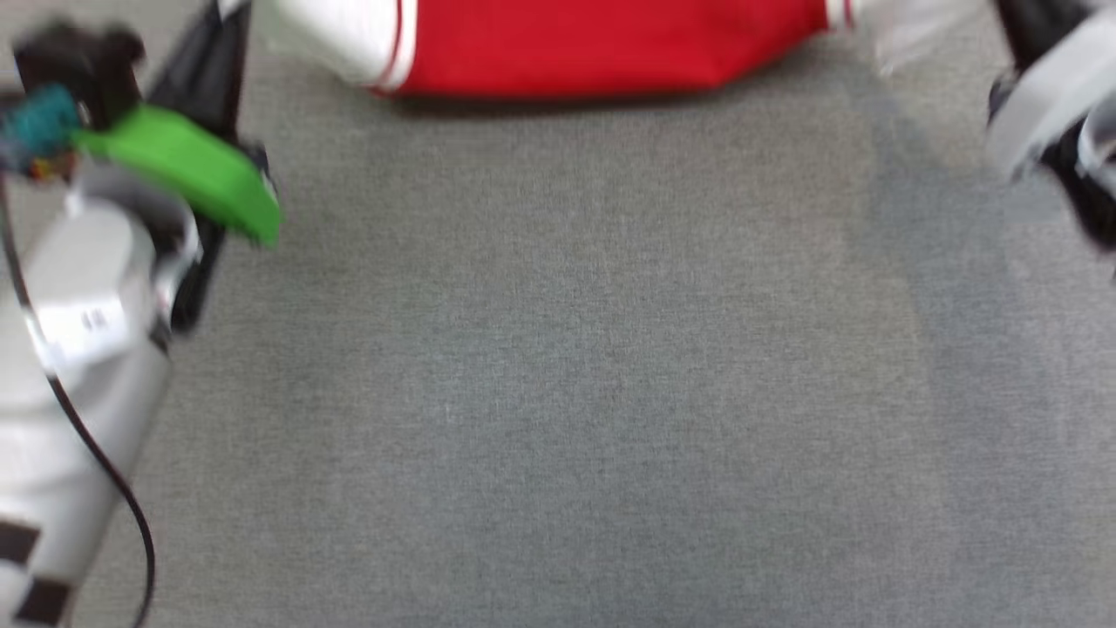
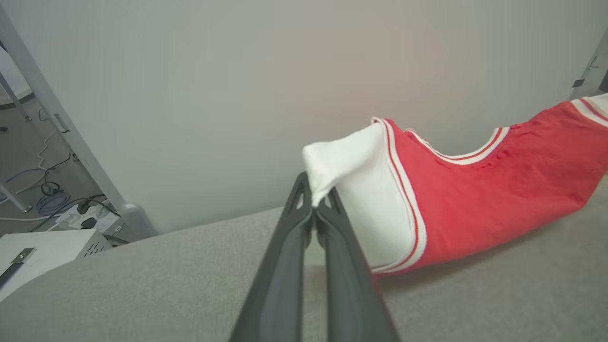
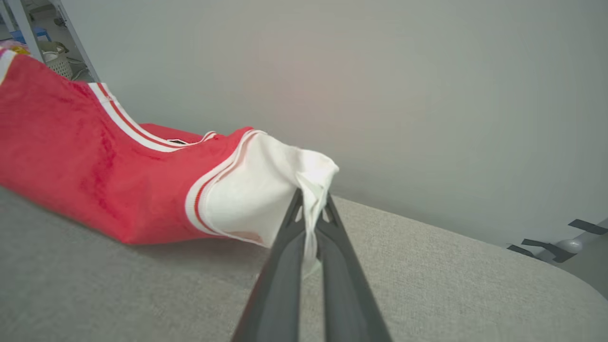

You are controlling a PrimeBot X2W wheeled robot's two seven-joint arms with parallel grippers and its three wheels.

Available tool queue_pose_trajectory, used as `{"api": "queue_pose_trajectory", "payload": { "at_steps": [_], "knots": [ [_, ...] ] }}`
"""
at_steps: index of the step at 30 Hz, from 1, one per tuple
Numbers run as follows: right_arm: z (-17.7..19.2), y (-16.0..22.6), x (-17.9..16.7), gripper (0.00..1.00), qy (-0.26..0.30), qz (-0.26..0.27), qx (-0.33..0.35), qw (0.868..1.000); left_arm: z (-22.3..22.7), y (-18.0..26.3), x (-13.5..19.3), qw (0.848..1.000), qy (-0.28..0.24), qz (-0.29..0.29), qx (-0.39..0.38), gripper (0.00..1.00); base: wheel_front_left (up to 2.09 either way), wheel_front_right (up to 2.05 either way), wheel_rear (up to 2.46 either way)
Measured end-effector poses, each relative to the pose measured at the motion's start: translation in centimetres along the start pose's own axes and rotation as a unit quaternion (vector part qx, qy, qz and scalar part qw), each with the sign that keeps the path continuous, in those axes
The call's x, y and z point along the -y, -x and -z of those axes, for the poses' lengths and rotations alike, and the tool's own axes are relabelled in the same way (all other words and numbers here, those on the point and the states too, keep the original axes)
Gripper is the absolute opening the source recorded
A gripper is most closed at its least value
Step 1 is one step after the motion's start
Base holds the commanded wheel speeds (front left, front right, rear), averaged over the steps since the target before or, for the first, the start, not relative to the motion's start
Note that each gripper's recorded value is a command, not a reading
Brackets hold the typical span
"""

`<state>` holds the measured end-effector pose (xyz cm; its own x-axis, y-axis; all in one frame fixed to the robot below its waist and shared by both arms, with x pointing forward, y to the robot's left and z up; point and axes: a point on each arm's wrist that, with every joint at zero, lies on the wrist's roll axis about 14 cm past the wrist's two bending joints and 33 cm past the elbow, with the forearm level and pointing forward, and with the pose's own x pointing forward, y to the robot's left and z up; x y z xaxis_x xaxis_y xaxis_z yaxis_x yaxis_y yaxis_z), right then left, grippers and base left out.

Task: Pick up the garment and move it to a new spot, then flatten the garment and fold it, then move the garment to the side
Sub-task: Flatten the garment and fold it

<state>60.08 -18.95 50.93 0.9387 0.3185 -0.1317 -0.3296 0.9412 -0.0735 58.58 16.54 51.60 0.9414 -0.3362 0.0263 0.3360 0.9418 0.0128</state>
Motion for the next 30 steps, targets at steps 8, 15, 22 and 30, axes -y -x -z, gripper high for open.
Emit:
{"api": "queue_pose_trajectory", "payload": {
  "at_steps": [8,15,22,30],
  "knots": [
    [6.5,8.2,-2.8,0.00,-0.043,-0.017,-0.078,0.996,4.4,9.7,2.2,0.996,0.052,-0.028,-0.069,0.00,0.00,0.00,0.00],
    [10.8,15.2,-4.6,0.00,-0.082,-0.011,-0.130,0.988,7.4,17.2,3.2,0.985,0.092,-0.074,-0.125,0.00,0.00,0.00,0.00],
    [13.1,20.4,-4.8,0.00,-0.115,0.017,-0.151,0.982,8.7,22.3,3.2,0.976,0.108,-0.115,-0.152,0.00,0.00,0.00,0.00],
    [15.9,26.0,-5.3,0.00,-0.155,0.048,-0.180,0.970,10.6,27.0,4.3,0.964,0.130,-0.144,-0.184,0.00,0.00,0.00,0.00]
  ]
}}
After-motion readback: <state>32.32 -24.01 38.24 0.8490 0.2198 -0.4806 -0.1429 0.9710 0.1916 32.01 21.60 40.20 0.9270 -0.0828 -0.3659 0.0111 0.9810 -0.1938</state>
